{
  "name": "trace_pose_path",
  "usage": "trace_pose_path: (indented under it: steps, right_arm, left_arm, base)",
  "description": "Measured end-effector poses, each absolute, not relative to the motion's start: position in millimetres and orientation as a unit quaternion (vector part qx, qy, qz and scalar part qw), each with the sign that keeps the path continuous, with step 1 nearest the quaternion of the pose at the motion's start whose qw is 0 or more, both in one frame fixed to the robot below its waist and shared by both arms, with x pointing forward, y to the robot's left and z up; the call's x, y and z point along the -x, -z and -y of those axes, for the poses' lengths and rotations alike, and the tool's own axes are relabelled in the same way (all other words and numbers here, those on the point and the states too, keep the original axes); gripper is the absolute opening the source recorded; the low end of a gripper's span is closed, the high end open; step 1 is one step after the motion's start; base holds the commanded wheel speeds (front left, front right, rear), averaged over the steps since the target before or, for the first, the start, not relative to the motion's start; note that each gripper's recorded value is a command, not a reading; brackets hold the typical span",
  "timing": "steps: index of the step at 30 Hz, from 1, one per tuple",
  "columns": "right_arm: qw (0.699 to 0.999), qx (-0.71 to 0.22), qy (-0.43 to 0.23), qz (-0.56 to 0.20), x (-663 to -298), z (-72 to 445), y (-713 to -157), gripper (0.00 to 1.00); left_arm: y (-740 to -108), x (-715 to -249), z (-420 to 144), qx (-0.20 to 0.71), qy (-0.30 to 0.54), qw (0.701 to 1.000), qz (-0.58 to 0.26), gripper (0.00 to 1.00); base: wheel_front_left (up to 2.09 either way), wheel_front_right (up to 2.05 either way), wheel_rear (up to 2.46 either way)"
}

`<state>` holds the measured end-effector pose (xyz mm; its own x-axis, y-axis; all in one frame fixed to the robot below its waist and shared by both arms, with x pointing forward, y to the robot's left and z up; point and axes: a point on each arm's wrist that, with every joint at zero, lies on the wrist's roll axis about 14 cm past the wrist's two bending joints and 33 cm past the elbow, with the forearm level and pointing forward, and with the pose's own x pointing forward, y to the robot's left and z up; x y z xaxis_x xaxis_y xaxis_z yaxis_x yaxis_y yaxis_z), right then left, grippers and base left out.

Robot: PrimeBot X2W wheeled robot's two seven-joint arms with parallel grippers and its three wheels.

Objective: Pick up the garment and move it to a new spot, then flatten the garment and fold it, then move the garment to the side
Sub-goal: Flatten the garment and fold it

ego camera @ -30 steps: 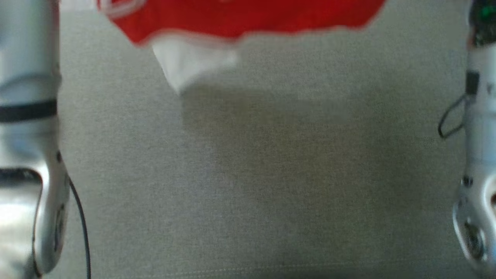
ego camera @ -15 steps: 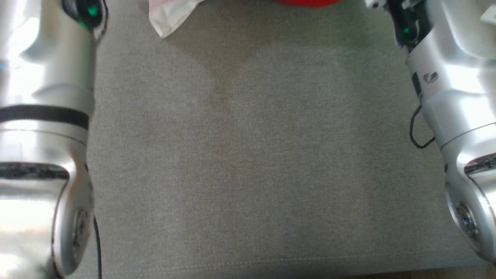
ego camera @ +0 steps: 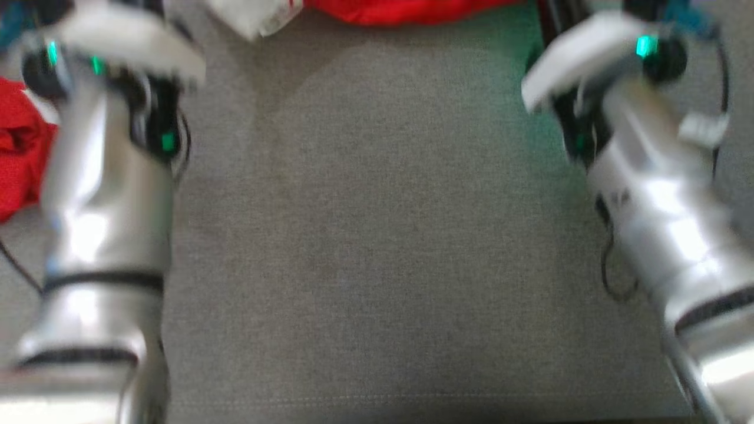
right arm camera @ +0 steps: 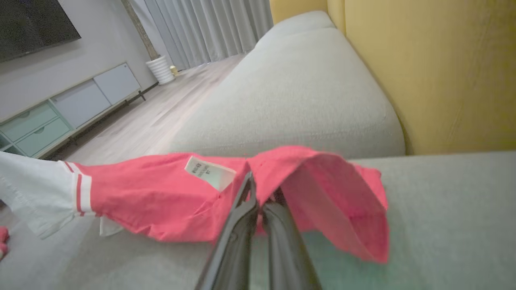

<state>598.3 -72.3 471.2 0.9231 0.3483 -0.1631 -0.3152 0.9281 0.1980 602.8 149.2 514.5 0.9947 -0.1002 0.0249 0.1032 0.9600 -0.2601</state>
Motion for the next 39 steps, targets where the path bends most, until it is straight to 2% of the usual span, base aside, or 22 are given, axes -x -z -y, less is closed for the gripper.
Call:
trace_pose_path:
  steps: [9,20,33,39]
  right_arm:
    - [0.972,-0.137,-0.142,-0.129,-523,104,-434,0.00]
    - [0.964,-0.179,-0.096,-0.170,-399,139,-402,0.00]
    - [0.959,-0.173,-0.057,-0.218,-310,158,-411,0.00]
    - [0.959,-0.160,-0.048,-0.228,-297,164,-423,0.00]
  left_arm:
    - [-474,-499,-176,0.134,0.016,0.991,-0.012,0.00]
    - [-476,-372,-185,0.126,-0.005,0.992,-0.016,0.00]
    - [-496,-293,-177,0.143,-0.023,0.988,-0.054,0.00]
    - [-498,-284,-171,0.151,-0.022,0.986,-0.069,0.00]
  base:
    - [0.00,0.00,0.00]
    - [0.00,0.00,0.00]
    - [0.00,0.00,0.00]
    - [0.00,0.00,0.00]
